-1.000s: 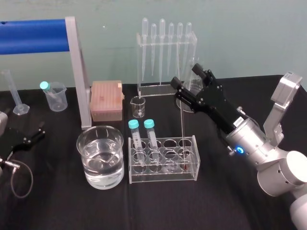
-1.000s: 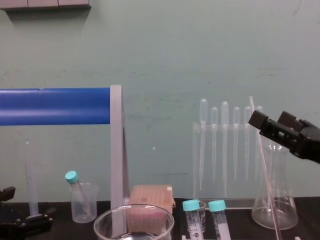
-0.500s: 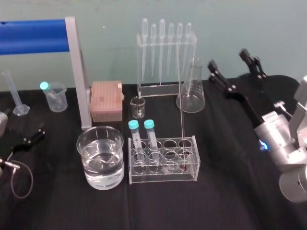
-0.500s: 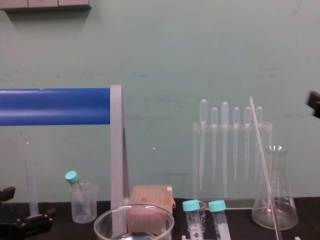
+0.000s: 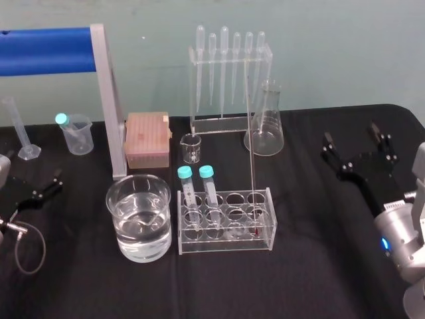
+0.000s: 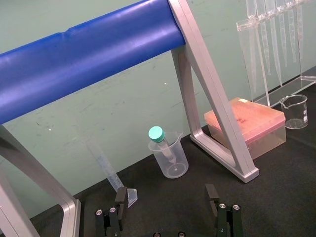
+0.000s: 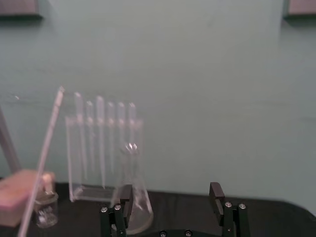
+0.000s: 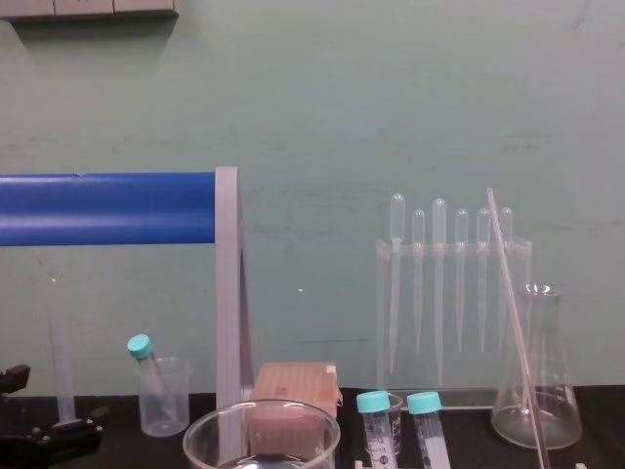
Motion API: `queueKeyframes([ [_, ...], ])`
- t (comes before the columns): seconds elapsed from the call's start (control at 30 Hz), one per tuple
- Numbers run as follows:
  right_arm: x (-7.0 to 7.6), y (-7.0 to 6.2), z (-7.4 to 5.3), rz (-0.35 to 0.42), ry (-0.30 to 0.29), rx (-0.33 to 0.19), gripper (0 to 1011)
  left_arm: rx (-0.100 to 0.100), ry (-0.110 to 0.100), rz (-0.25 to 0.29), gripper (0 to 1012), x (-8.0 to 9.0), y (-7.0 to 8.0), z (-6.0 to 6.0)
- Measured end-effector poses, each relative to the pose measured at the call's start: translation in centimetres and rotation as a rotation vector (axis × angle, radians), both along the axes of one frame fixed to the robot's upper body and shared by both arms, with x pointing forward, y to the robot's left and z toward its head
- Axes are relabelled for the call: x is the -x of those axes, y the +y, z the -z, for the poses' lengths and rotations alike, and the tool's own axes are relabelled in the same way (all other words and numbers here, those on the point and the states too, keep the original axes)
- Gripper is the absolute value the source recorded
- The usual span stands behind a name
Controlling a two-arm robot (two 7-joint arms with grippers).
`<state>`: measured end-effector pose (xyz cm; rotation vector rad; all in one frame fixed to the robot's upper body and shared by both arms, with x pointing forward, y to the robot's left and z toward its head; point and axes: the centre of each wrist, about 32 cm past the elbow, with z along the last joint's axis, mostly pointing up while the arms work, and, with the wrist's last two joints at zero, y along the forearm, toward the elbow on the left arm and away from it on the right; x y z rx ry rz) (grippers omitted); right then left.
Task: Hold the thermometer with one hand and immerse one end into the beaker, then reinsert it into the test tube rack.
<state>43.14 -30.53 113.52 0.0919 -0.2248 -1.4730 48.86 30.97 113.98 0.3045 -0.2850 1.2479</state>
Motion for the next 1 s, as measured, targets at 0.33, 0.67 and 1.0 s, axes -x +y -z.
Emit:
queueKeyframes([
  [0.33, 0.9, -0.4, 2.0, 0.06, 0.071, -0.042, 1003, 0.0, 0.0, 0.0, 1008, 0.0, 0.0, 0.0],
  [0.67, 1.0, -0.4, 2.1, 0.062, 0.075, -0.046, 1003, 0.0, 0.0, 0.0, 1008, 0.0, 0.0, 0.0],
  [1.0, 0.9, -0.4, 2.0, 0.06, 0.074, -0.044, 1003, 0.0, 0.0, 0.0, 1008, 0.0, 0.0, 0.0],
])
